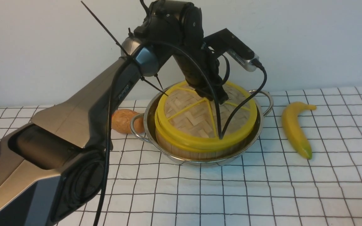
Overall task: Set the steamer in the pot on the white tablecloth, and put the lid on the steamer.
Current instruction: 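Place the yellow bamboo steamer lid onto the steamer in the pot with the left gripper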
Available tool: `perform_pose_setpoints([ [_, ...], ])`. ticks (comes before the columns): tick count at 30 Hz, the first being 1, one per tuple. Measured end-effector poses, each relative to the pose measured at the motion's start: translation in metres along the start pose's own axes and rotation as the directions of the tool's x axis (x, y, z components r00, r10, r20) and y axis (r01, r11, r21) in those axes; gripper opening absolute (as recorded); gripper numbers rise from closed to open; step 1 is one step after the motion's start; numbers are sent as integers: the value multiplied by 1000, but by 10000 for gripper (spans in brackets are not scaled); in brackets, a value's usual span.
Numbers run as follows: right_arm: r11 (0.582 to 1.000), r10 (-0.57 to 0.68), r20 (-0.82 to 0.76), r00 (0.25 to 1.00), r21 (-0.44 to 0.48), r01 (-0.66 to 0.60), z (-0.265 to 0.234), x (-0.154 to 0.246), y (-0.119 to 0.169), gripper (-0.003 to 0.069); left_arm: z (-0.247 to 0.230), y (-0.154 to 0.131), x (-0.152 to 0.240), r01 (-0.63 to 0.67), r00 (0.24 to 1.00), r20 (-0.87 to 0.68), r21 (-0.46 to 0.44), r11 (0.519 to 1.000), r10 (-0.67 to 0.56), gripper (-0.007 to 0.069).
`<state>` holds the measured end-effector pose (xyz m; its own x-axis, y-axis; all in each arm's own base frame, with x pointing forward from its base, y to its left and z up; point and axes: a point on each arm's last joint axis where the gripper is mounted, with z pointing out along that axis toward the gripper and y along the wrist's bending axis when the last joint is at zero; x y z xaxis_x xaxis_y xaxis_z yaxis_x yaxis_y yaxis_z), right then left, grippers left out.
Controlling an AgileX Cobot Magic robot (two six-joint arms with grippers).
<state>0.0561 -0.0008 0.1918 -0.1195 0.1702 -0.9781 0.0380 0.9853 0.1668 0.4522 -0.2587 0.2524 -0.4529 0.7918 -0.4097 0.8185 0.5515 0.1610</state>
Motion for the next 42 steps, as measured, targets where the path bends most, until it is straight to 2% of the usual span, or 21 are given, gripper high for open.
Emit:
perform_pose_setpoints([
  [42,1000,0,0,1000,0,0,0,0,0,243,15,6,7,28,998,-58,-60,998,-32,124],
])
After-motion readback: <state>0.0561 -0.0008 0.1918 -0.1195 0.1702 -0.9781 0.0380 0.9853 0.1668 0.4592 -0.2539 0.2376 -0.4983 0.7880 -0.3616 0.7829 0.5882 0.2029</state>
